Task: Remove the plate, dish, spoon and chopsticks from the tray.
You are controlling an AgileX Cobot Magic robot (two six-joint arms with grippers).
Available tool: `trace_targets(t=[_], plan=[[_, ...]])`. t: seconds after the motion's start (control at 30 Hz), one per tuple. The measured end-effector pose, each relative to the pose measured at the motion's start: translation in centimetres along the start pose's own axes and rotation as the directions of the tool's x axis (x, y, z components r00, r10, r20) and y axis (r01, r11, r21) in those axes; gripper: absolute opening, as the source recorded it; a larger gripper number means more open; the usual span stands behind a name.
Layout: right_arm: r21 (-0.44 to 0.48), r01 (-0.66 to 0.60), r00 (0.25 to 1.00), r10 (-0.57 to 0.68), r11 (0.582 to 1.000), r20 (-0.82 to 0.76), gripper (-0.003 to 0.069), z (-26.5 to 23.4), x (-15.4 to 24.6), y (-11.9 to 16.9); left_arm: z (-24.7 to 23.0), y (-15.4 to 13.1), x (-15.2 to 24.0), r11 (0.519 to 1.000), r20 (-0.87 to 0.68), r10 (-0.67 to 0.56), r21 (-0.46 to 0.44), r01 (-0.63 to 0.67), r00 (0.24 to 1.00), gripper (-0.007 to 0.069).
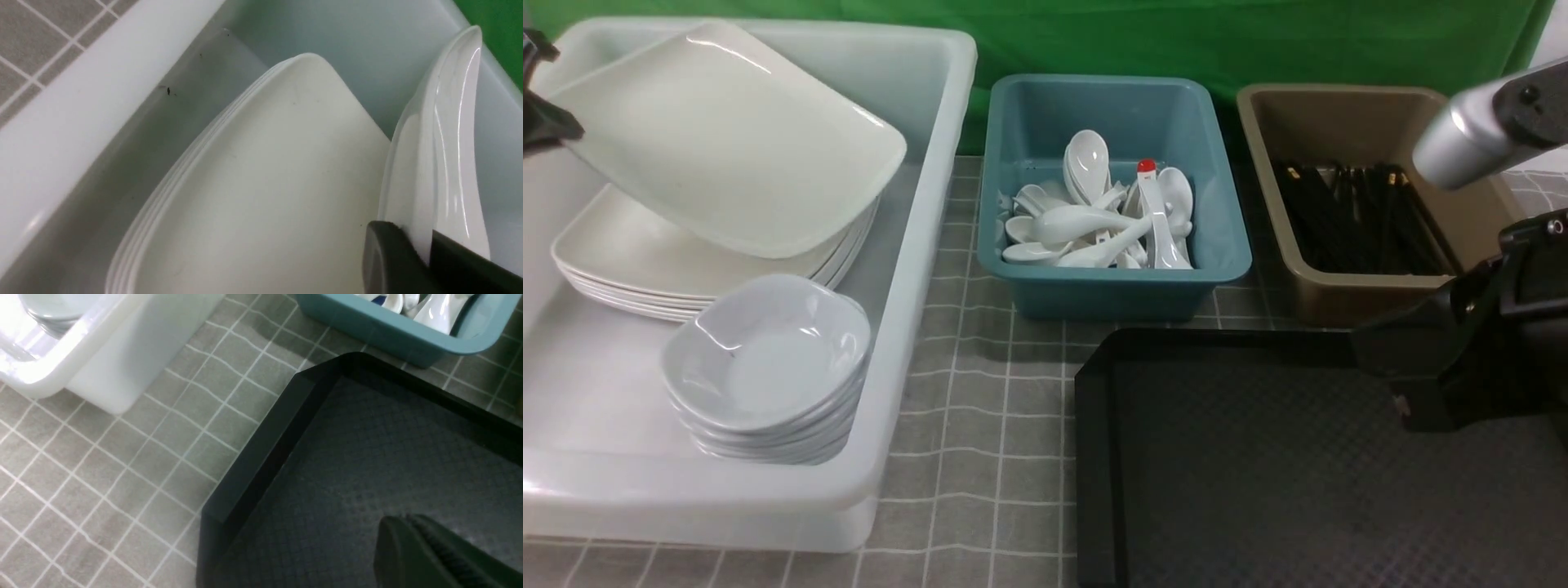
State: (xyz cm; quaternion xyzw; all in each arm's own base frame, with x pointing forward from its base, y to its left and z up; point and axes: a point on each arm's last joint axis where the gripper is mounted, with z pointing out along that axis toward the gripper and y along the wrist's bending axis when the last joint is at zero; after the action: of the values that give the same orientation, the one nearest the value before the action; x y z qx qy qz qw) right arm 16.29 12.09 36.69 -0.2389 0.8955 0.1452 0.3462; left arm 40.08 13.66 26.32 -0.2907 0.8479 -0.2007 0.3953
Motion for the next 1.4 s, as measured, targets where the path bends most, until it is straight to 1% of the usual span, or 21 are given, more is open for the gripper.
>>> trace_targets(t=[0.13,0.23,0.3,0.33,0.4,0.47,0.53,0.57,0.67,0.73,0.77,0.8,0.87,0.9,0.93,1.03,1.13,1.2,1.23,1.27,1.4], plan=[[0.000,-0.010,1.000,0.010,1.000,0.000,0.0022,0.0,0.0,0.0,0.0,0.6,0.2,0.996,-0.027,0.053,-0.066,-0.055,0.998,0.0115],[0.000,-0.013,1.000,0.013,1.000,0.000,0.0022,0.0,0.0,0.0,0.0,1.3,0.2,0.986,-0.044,0.092,-0.137,-0.098,0.995,0.0251],[0.000,-0.013,1.000,0.013,1.000,0.000,0.0022,0.0,0.0,0.0,-0.1,1.5,0.2,0.980,-0.051,0.111,-0.161,-0.118,0.993,0.0328],[0.000,-0.013,1.000,0.013,1.000,0.000,0.0022,0.0,0.0,0.0,-0.2,1.5,0.2,0.979,-0.052,0.112,-0.163,-0.119,0.992,0.0337],[0.000,-0.013,1.000,0.013,1.000,0.000,0.0022,0.0,0.0,0.0,-0.5,1.5,0.2,0.974,-0.055,0.136,-0.177,-0.143,0.989,0.0435],[0.000,-0.013,1.000,0.013,1.000,0.000,0.0022,0.0,0.0,0.0,-1.0,1.2,0.0,0.973,-0.048,0.146,-0.175,-0.152,0.988,0.0478],[0.001,-0.012,1.000,0.012,1.000,0.000,0.0022,0.0,0.0,0.0,-2.0,0.5,-0.2,0.971,-0.037,0.167,-0.169,-0.170,0.985,0.0491],[0.004,-0.010,1.000,0.010,1.000,0.000,0.0022,0.0,0.0,0.0,-2.7,0.0,-0.4,0.971,-0.032,0.178,-0.159,-0.181,0.984,0.0488],[0.026,0.009,1.000,-0.009,1.000,0.006,0.0022,-0.1,-0.1,-0.2,-5.2,-2.8,-0.7,0.959,-0.028,0.264,-0.104,-0.265,0.964,0.0388],[0.069,0.035,0.998,-0.038,0.997,0.050,0.0022,-1.0,-0.6,-0.6,-7.3,-6.4,0.3,0.928,-0.038,0.371,-0.020,-0.372,0.928,0.0191],[0.083,0.038,0.996,-0.044,0.996,0.077,0.0022,-1.5,-0.9,-0.7,-7.9,-8.0,1.0,0.906,-0.040,0.424,0.020,-0.424,0.905,0.0130],[0.086,0.039,0.996,-0.046,0.995,0.082,0.0022,-1.6,-0.9,-0.7,-8.4,-8.5,1.1,0.901,-0.038,0.433,0.020,-0.432,0.901,0.0117],[0.115,0.047,0.987,-0.064,0.992,0.151,0.0022,-2.8,-1.4,-0.9,-9.6,-11.4,2.7,0.840,-0.032,0.537,0.107,-0.531,0.843,0.0050],[0.153,0.040,0.969,-0.076,0.987,0.236,0.0022,-4.4,-1.6,-1.3,-11.7,-14.8,4.7,0.768,-0.002,0.623,0.192,-0.612,0.782,0.0019],[0.157,0.038,0.966,-0.076,0.987,0.246,0.0022,-4.6,-1.6,-1.3,-11.7,-15.1,4.9,0.761,-0.002,0.630,0.201,-0.617,0.777,0.0017],[0.224,-0.030,0.902,-0.071,0.974,0.427,0.0022,-8.9,-0.7,-2.2,-15.8,-20.9,9.5,0.594,0.092,0.744,0.362,-0.718,0.662,0.0003],[0.246,-0.092,0.817,-0.068,0.965,0.573,0.0022,-12.5,1.4,-2.9,-19.1,-24.0,13.3,0.448,0.165,0.806,0.459,-0.767,0.569,0.0002],[0.246,-0.127,0.752,-0.068,0.961,0.656,0.0022,-14.4,3.6,-3.3,-20.9,-25.0,15.8,0.375,0.185,0.829,0.514,-0.771,0.527,0.0002],[0.248,-0.131,0.735,-0.073,0.960,0.674,0.0022,-14.9,4.0,-3.4,-21.0,-25.1,16.0,0.370,0.186,0.831,0.519,-0.771,0.525,0.0002],[0.238,-0.161,0.670,-0.071,0.958,0.739,0.0022,-16.2,6.1,-3.8,-22.0,-25.3,17.7,0.337,0.195,0.839,0.547,-0.767,0.508,0.0002],[0.213,-0.207,0.538,-0.070,0.955,0.840,0.0022,-17.4,10.8,-4.5,-23.5,-24.1,20.3,0.335,0.207,0.827,0.567,-0.753,0.523,0.0002]])
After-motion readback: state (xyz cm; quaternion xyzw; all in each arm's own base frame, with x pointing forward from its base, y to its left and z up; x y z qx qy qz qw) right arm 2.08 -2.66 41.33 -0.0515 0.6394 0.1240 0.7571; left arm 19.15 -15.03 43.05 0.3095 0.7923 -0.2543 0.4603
